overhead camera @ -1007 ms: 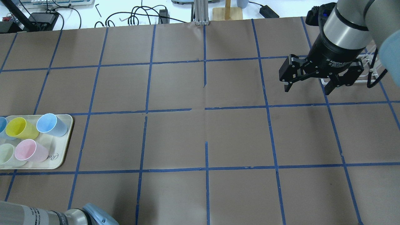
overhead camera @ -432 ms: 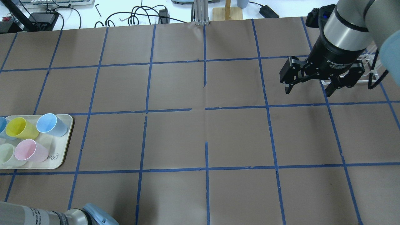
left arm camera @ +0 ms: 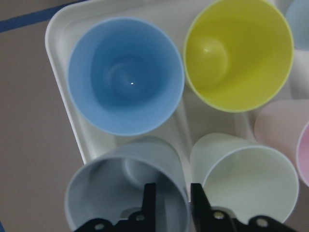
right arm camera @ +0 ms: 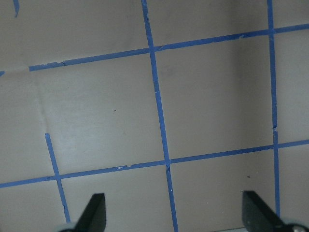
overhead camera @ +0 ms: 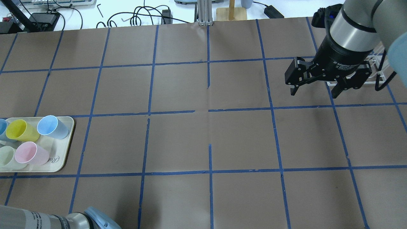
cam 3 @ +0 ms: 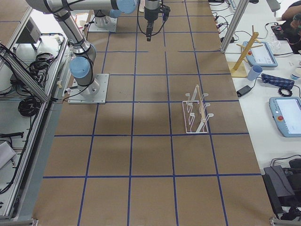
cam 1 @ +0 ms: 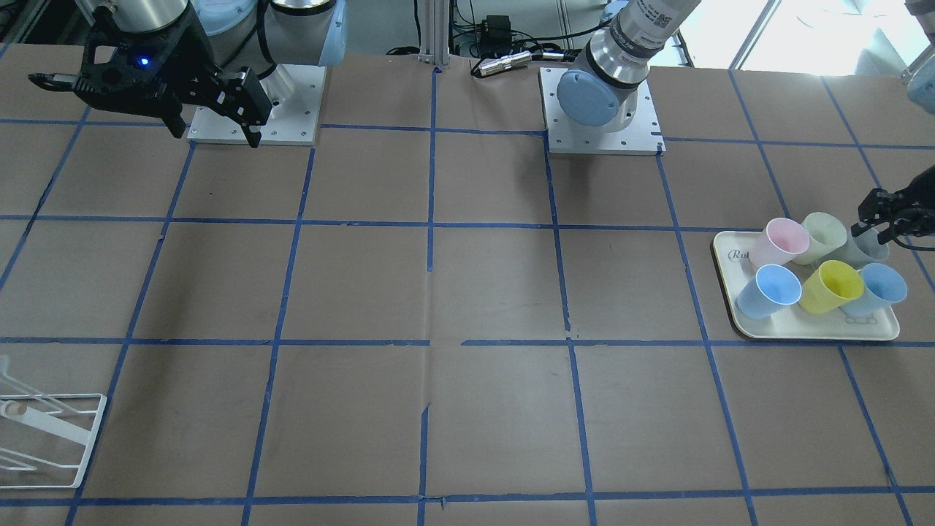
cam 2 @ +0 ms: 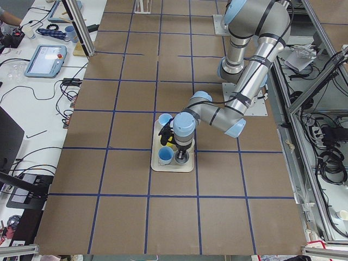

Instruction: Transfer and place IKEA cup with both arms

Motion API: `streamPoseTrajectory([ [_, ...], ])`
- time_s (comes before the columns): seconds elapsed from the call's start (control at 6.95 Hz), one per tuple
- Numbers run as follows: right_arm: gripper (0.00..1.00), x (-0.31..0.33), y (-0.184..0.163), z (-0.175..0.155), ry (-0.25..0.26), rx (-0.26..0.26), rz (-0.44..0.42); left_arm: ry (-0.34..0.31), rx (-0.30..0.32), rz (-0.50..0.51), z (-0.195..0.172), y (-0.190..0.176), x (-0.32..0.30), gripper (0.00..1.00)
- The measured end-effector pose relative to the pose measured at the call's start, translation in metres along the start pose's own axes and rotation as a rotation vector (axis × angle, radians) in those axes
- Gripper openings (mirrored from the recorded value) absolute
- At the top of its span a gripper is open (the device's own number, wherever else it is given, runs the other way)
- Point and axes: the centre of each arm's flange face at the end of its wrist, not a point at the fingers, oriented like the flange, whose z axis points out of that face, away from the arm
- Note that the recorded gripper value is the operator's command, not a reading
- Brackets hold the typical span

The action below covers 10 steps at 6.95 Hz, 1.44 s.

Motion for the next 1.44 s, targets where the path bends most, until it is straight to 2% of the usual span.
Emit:
streamPoseTrajectory([
  [0.29, 1.0, 0.0, 0.001, -0.001, 0.0, 0.003, 0.0, -0.016, 0.003, -0.004, -0.011, -0.002, 0.0, 0.85],
  [0.58, 1.0, 0.001, 0.003, -0.003, -0.001, 0.007, 0.0, -0.042, 0.009, 0.007, -0.04, -0.017, 0.018, 0.85],
  [1.01, 1.0, 0.001, 0.007, -0.006, -0.003, 0.006, -0.002, -0.044, 0.002, -0.021, -0.091, -0.072, 0.118, 0.85],
  [1.44, 1.0, 0.0, 0.014, -0.009, -0.006, 0.007, -0.063, -0.044, -0.009, -0.211, -0.133, -0.116, 0.245, 1.0],
])
